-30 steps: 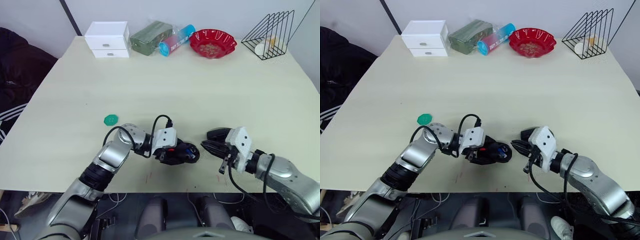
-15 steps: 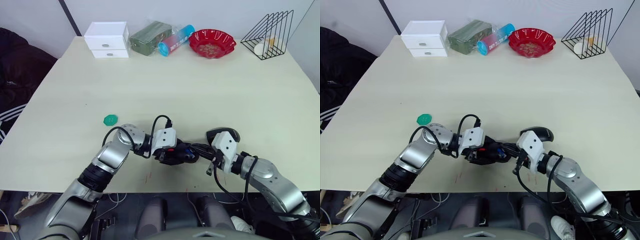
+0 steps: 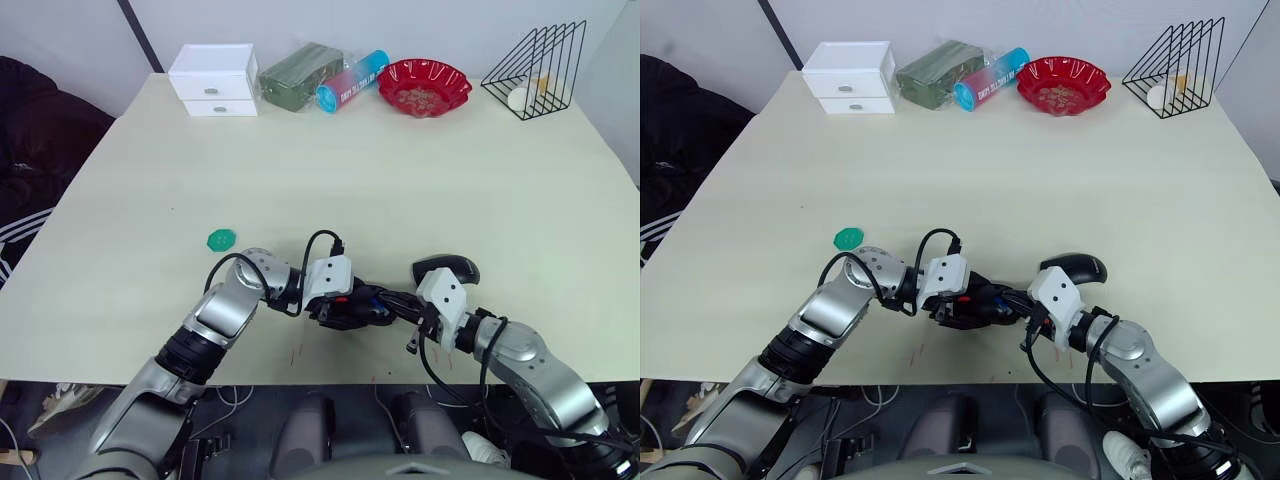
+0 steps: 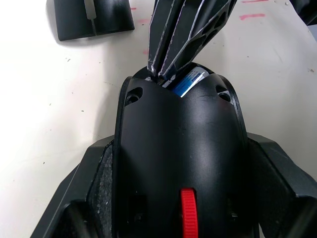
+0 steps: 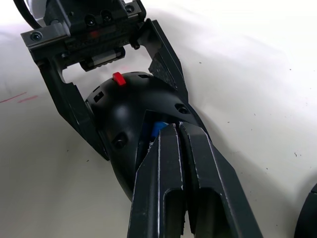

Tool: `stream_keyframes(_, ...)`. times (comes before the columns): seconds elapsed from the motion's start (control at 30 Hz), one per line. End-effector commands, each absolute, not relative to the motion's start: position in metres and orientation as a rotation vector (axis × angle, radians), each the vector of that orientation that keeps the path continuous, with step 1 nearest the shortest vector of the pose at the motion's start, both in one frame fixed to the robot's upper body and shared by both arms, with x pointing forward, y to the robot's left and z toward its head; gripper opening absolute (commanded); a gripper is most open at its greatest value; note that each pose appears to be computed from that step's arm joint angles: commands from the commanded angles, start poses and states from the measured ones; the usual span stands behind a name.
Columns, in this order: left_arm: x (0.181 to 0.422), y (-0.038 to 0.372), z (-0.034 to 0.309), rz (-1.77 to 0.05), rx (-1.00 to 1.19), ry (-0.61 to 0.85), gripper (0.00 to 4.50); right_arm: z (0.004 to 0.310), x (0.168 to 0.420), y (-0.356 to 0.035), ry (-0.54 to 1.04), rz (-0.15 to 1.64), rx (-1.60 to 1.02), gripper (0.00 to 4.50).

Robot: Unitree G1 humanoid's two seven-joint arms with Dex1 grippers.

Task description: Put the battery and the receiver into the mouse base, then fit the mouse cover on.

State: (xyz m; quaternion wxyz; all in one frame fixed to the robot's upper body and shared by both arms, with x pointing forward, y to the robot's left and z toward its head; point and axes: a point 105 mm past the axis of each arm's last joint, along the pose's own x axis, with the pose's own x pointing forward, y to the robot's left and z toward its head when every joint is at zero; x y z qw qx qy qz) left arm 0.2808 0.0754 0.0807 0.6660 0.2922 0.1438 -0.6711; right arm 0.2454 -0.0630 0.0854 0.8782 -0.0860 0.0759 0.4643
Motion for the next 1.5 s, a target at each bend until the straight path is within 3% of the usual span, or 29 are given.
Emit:
stream_keyframes(0.03, 0.279, 0.086, 0.066, -1.497, 0.675, 0.408, 2.94, 0.079, 0.244, -0.065, 0.200, 0.960, -0.179, 0.10)
stream_keyframes(0.5, 0.279, 0.086, 0.068, -1.493, 0.673, 0.406, 2.94, 0.052, 0.249, -0.077, 0.454, 0.871, -0.117, 0.10)
stream_keyframes(0.7, 0.280, 0.086, 0.069, -1.487, 0.670, 0.404, 2.94, 0.050, 0.252, -0.080, 0.468, 0.844, -0.098, 0.10)
stream_keyframes(1.1, 0.283, 0.083, 0.069, -1.484, 0.669, 0.395, 2.94, 0.115, 0.252, -0.077, 0.095, 0.954, -0.124, 0.10)
stream_keyframes(1.5, 0.287, 0.082, 0.072, -1.480, 0.677, 0.380, 2.94, 0.128, 0.218, -0.120, -0.048, 1.026, -0.174, 0.10)
